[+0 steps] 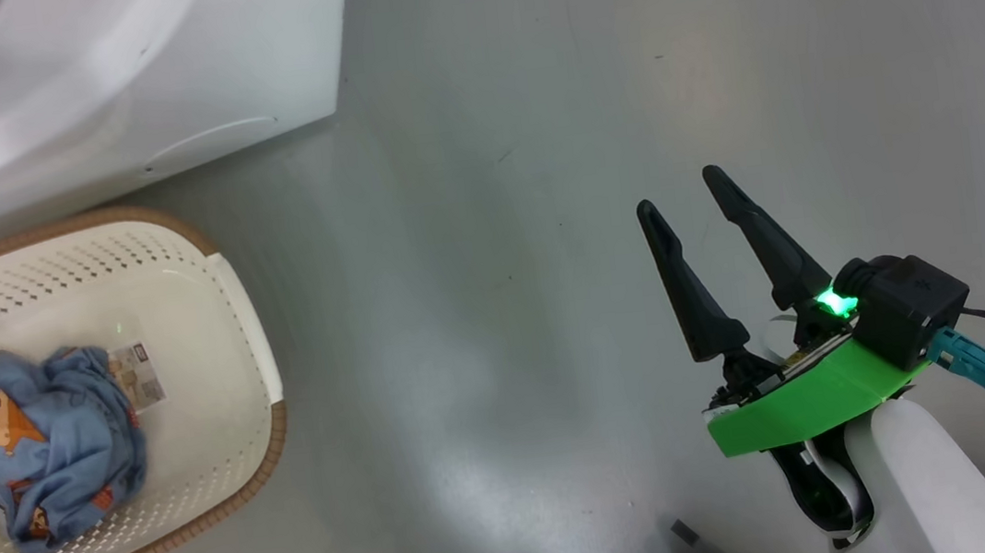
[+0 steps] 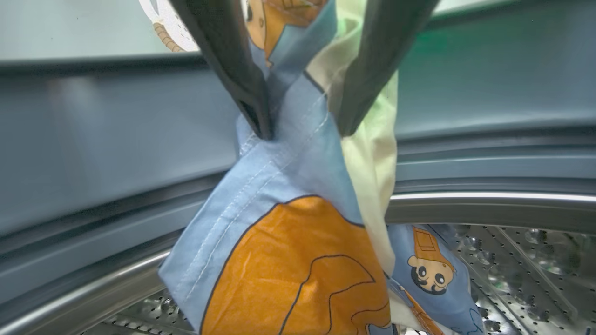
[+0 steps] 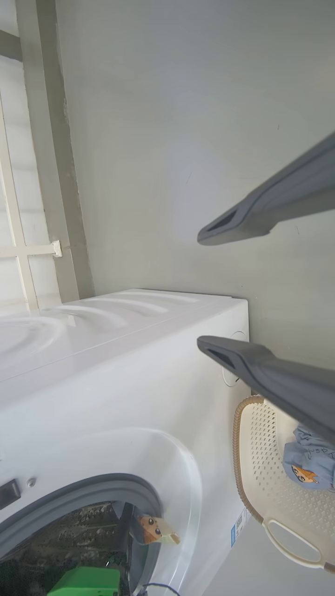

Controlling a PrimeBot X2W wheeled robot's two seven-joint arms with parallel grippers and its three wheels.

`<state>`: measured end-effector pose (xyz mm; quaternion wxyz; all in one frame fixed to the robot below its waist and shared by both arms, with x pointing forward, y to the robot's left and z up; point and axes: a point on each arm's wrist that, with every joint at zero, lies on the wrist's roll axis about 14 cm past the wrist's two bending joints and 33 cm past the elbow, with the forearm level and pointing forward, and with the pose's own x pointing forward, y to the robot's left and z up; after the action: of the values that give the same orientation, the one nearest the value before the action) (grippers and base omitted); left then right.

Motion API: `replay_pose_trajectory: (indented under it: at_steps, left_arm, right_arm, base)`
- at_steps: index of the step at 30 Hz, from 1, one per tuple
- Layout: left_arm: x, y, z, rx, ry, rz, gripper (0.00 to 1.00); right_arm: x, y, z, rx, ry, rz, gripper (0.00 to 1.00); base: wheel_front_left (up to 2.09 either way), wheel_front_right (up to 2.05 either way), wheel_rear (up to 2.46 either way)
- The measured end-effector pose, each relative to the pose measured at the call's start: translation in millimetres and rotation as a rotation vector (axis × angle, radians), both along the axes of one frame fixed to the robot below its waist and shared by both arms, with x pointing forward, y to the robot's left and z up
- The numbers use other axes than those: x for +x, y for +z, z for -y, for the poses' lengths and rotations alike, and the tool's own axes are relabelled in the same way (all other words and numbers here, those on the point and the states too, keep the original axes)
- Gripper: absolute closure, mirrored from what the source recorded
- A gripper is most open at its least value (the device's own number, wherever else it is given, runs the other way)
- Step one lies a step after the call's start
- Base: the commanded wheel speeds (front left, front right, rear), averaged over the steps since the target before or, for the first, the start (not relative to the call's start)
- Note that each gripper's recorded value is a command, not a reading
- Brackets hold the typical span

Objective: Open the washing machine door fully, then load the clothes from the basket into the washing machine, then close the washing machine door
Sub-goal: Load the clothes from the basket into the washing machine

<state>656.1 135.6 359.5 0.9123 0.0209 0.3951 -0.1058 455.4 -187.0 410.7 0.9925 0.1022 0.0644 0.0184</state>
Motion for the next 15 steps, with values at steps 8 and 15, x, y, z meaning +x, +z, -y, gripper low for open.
replay_pose_trajectory:
  at_steps: [8, 15]
  left_arm:
    - [6, -4, 0, -0.014, 0.021, 0.009, 1.00]
    - [31, 22, -2, -0.015, 0.049, 0.169, 1.00]
  right_arm:
    - [6, 1, 2, -0.004, -0.003, 0.009, 0.00]
    - [7, -2, 4, 0.010, -0.012, 0.002, 0.00]
  base:
    - [0.00, 0.00, 0.00]
    - [0.00, 0.00, 0.00]
